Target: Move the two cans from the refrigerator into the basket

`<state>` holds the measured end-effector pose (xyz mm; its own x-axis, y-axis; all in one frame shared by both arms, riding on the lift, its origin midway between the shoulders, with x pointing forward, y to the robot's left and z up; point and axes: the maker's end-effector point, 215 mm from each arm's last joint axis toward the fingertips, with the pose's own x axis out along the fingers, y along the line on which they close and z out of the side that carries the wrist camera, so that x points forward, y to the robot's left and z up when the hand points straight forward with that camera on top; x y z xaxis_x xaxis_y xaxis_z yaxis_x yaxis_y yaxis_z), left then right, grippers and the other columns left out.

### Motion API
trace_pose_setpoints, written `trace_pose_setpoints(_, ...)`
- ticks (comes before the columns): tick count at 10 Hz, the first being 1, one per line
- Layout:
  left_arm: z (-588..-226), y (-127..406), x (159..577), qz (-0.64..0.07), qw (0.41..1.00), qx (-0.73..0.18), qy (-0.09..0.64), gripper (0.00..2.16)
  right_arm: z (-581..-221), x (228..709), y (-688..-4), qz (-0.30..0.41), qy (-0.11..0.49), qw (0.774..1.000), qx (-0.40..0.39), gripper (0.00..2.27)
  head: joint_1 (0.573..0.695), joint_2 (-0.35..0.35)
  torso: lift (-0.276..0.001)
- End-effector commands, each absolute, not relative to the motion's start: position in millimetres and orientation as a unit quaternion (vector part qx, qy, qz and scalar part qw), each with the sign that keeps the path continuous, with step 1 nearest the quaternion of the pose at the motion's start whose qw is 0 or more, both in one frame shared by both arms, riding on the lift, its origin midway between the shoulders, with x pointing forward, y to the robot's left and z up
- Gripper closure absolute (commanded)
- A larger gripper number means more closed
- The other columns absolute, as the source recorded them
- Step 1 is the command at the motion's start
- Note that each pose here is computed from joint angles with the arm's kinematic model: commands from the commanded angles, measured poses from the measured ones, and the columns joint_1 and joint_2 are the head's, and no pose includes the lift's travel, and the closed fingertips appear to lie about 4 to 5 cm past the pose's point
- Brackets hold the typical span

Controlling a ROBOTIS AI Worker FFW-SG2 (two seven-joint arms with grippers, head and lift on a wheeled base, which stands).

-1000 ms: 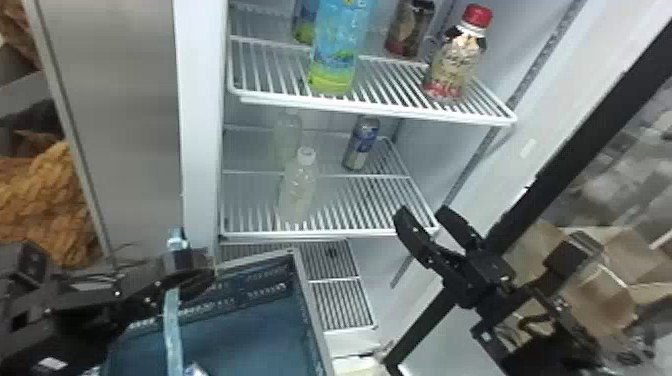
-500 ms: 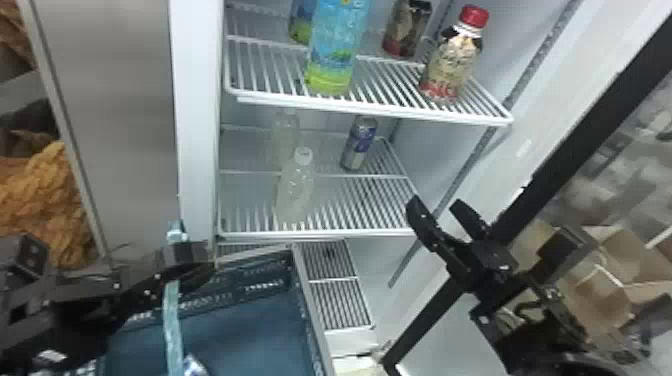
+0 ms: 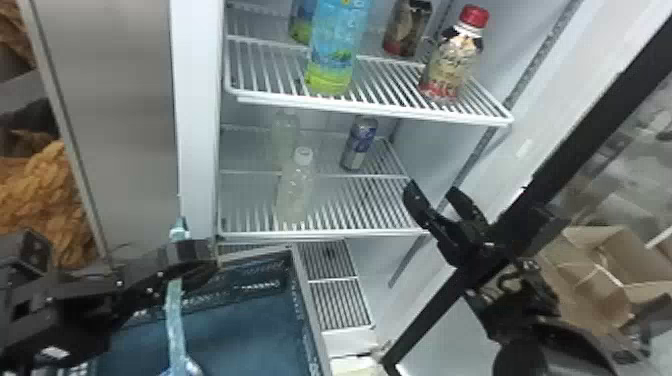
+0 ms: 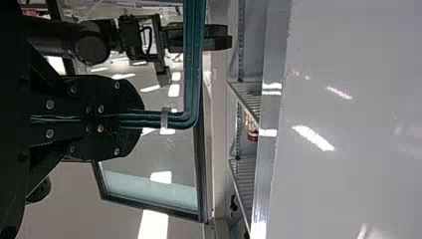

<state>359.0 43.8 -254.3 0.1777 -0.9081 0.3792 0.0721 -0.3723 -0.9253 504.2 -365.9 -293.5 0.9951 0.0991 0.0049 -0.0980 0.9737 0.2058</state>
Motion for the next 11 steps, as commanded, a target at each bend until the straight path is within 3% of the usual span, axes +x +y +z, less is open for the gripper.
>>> trace_pose_setpoints(1,-254.3,44.2,359.4,-0.546,0.449,-0.623,0.335,1.20,-299.1,520.7,-362.8,0.052,0.008,0.993,0.102,0.13,0.695,-0.350,-0.218)
trace_pose_setpoints(11,-256.2,43.1,360.8,-0.545,0.450,-0.620,0.341,1.20,-322.0,597.6,-341.3,0.055,0.031,0.993,0.102,0.13,0.695,-0.347,-0.218)
